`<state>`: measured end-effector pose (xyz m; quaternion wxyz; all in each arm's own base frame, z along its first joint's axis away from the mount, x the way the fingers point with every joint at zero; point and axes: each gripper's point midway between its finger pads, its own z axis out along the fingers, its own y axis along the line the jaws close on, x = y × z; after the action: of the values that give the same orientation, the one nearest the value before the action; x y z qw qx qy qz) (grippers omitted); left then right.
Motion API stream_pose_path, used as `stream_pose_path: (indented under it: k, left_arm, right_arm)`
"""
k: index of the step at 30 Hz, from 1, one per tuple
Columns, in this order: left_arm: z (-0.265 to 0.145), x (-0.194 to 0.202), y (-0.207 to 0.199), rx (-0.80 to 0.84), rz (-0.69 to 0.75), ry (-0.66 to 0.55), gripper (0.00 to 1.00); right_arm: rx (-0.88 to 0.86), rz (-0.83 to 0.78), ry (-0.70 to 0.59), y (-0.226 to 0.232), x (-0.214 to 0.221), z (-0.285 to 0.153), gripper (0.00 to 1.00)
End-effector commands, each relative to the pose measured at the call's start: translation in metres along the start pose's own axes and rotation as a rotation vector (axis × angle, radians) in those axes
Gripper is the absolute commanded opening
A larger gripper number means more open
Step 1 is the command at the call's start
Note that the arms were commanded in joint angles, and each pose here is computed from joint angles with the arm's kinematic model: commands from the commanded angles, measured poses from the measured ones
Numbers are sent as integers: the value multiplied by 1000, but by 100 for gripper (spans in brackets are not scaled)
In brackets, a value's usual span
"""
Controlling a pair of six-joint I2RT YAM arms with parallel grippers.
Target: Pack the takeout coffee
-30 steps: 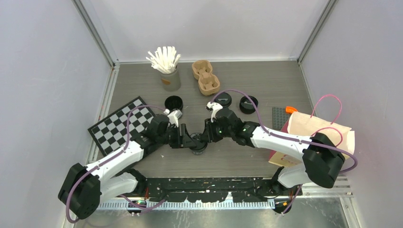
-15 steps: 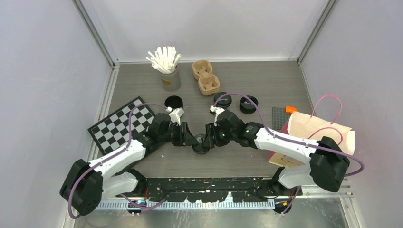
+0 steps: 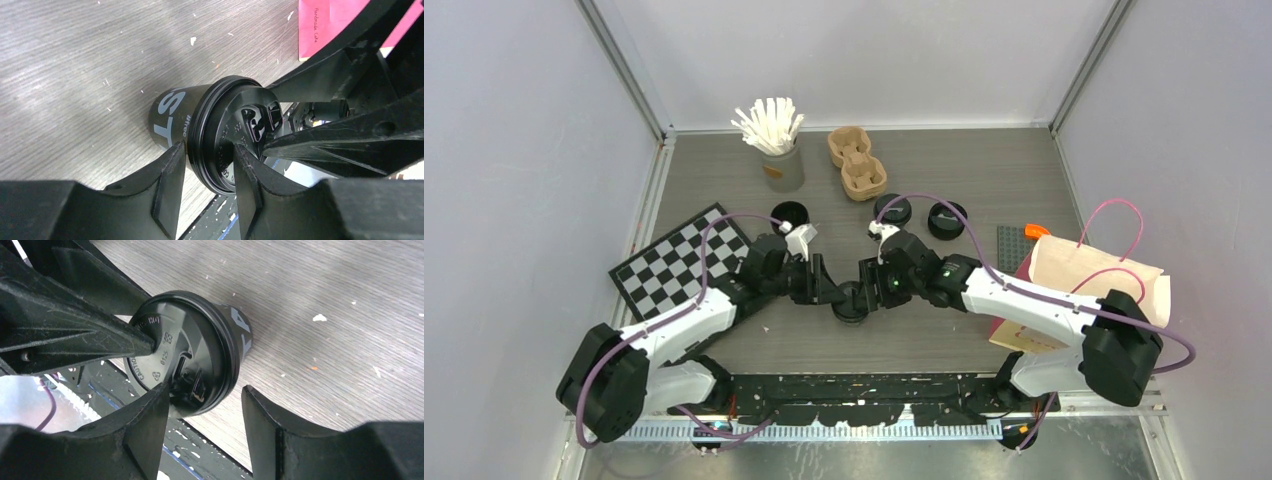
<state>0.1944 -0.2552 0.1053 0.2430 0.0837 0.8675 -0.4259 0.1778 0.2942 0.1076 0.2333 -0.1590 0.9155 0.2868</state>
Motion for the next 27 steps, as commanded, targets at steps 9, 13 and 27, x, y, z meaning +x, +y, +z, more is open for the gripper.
stream_pose_path:
  k: [9, 13, 27]
  left_arm:
    - [12, -3, -6, 43, 107, 80, 39]
    - [12, -6, -9, 58, 119, 69, 39]
    - [14, -12, -26, 128, 123, 81, 39]
  right_arm:
    - [121, -68, -119, -8, -39, -31, 60]
    - [82, -91, -101, 0, -41, -24, 56]
    - [52, -78, 8, -7, -21, 11, 52]
